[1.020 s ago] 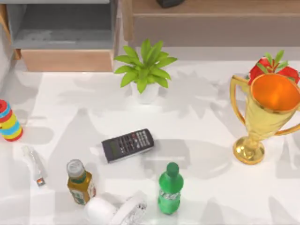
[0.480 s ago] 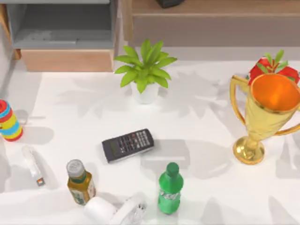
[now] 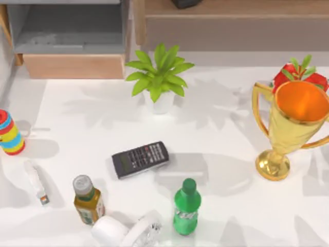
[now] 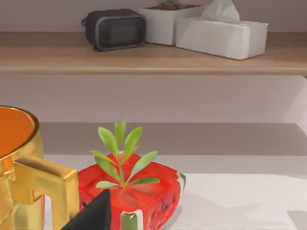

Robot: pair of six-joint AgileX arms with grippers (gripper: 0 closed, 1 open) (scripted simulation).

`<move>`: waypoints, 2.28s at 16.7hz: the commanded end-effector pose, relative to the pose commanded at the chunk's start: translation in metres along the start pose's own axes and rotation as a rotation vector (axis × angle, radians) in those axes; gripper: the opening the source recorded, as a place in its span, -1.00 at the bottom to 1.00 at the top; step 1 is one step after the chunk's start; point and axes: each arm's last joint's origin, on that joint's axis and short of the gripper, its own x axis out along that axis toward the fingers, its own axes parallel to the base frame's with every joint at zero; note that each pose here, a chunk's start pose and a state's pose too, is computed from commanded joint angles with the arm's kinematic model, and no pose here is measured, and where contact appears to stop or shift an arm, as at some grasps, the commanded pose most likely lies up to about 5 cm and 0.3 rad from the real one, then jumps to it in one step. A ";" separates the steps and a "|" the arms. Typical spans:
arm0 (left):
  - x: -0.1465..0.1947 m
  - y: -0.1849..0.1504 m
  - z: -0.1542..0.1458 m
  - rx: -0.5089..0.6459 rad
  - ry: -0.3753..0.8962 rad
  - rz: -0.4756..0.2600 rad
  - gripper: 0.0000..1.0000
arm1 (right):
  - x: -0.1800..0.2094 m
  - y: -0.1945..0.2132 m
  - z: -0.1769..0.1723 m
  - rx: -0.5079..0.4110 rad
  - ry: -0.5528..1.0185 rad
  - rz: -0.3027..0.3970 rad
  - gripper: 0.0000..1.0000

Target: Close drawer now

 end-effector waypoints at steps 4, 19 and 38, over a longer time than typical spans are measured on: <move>0.005 0.000 0.000 0.000 0.000 0.000 1.00 | 0.000 0.000 0.000 0.000 0.000 0.000 1.00; 0.025 0.000 0.000 0.000 0.000 0.000 -0.06 | 0.000 0.000 0.000 0.000 0.000 0.000 1.00; 0.046 -0.007 -0.002 -0.020 0.002 -0.023 -1.00 | 0.000 0.000 0.000 0.000 0.000 0.000 1.00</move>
